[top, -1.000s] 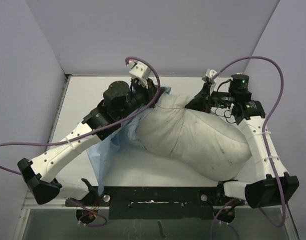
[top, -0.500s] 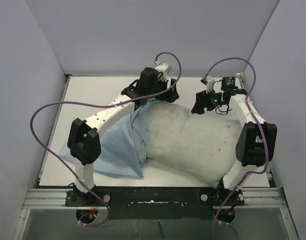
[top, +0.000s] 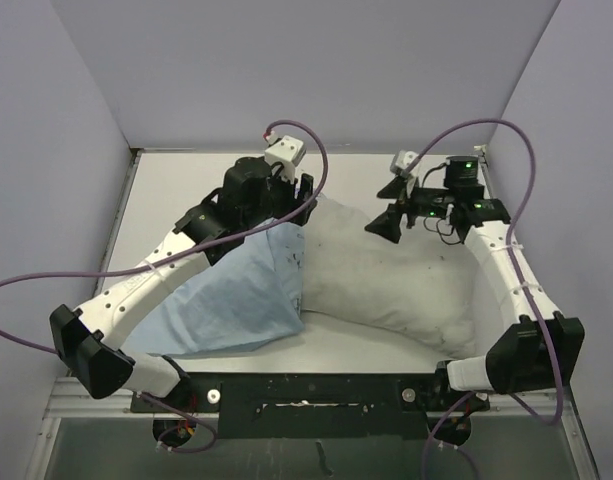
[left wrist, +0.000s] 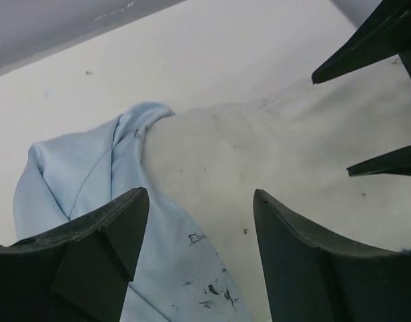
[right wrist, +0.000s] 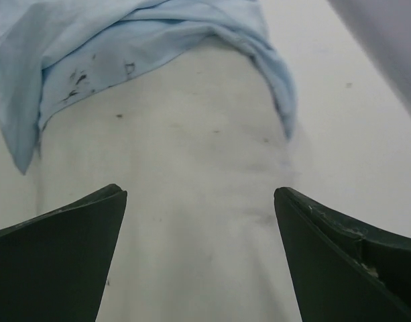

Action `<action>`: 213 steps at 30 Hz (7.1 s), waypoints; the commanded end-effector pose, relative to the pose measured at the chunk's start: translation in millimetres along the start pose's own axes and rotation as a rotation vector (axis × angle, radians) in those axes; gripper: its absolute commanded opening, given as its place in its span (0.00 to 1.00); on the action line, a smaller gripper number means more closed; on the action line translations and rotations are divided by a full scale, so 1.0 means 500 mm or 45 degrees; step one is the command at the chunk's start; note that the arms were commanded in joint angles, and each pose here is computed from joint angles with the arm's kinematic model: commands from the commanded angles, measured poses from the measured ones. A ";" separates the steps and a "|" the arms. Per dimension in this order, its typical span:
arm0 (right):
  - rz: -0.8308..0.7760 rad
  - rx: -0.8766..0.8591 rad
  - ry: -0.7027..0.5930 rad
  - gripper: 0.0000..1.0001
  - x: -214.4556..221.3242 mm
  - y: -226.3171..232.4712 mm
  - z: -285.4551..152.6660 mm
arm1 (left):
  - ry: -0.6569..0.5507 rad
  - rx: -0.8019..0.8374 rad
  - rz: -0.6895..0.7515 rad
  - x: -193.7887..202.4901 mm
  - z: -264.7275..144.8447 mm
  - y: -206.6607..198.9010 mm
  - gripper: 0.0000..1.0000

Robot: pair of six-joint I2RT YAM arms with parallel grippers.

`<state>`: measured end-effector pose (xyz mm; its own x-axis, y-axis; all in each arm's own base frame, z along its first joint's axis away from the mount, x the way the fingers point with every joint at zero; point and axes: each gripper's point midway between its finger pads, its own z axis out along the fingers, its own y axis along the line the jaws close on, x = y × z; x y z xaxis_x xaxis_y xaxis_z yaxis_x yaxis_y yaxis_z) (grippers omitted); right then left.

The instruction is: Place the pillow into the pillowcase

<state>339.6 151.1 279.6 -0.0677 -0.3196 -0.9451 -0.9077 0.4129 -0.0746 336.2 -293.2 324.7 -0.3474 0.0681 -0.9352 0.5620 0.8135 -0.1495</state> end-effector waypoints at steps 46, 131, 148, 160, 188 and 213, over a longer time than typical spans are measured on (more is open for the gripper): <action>0.331 -0.139 -0.124 0.31 0.131 0.004 0.063 | 0.103 0.384 -0.258 0.055 0.178 -0.190 0.70; -0.530 -0.477 -0.044 1.00 0.132 0.234 0.009 | 0.162 -0.324 0.029 0.417 -0.015 -0.096 0.00; -0.253 -0.139 0.270 0.01 0.174 0.143 0.144 | -0.071 0.394 -0.332 0.223 -0.046 -0.273 0.00; 0.364 0.084 -0.468 0.00 -0.106 -0.022 0.102 | -0.123 0.630 -0.368 0.099 0.040 -0.298 0.00; -0.248 -0.172 -0.064 0.98 -0.011 0.006 0.007 | -0.022 0.329 -0.390 0.128 -0.142 -0.101 0.69; -0.076 -0.225 0.225 0.00 0.168 0.040 0.148 | 0.361 -0.344 -0.207 0.154 0.170 0.040 0.61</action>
<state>336.2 194.2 166.8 -0.0915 -0.5064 -0.8574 -0.9790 0.2031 -0.0154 377.4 -321.1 225.6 -0.6442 0.0126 -0.7647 0.3312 0.9058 -0.2641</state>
